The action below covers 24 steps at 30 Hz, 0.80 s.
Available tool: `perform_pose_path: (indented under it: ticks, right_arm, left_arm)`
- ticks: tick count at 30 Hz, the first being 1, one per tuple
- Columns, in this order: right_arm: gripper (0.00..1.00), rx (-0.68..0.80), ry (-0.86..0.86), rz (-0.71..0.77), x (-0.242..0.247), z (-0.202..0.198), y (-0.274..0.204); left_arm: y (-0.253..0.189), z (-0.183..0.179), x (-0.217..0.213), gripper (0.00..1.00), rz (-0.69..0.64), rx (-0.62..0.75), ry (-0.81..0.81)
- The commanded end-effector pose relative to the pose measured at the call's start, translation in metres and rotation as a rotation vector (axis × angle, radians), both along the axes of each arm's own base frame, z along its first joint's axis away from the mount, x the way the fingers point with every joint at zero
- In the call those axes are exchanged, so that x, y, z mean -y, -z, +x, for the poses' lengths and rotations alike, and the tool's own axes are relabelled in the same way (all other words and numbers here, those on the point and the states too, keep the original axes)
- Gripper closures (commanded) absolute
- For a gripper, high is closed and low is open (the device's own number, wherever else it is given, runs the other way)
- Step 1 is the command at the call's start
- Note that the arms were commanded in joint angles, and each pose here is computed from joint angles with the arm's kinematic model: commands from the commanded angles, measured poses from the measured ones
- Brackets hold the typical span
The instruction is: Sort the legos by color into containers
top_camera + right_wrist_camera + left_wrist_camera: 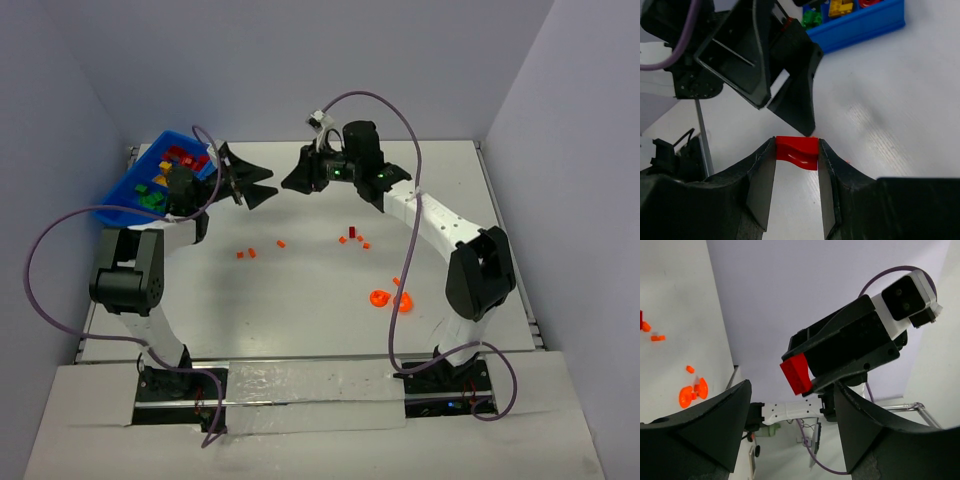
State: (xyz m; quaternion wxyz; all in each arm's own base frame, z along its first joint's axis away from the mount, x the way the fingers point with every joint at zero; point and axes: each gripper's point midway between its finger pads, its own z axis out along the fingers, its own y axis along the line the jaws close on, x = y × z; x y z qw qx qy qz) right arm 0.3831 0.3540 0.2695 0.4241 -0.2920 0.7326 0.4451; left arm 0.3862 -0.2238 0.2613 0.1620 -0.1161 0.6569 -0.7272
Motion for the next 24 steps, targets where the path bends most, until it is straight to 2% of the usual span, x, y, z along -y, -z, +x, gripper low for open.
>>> perform_pose_path:
  ticks: [1,8,14,18,24]
  right_arm:
    - [0.61,0.097,-0.042,0.078,-0.020,-0.011,-0.038]
    - [0.61,0.107,-0.055,0.063,-0.026,-0.015,-0.033]
    - [0.61,0.158,-0.071,0.029,-0.027,-0.017,-0.023]
    - [0.61,0.193,-0.090,0.016,-0.027,-0.018,-0.019]
    - [0.61,0.219,-0.131,-0.001,-0.027,-0.024,-0.011]
  left_arm:
    - [-0.013,-0.001,0.005,0.25,-0.057,-0.017,0.003]
    - [-0.014,-0.008,0.012,0.26,-0.075,-0.059,0.037]
    - [-0.013,-0.020,0.020,0.36,-0.079,-0.087,0.084]
    - [-0.010,-0.027,0.022,0.48,-0.068,-0.094,0.118]
    - [-0.010,-0.037,0.021,0.49,-0.064,-0.081,0.142]
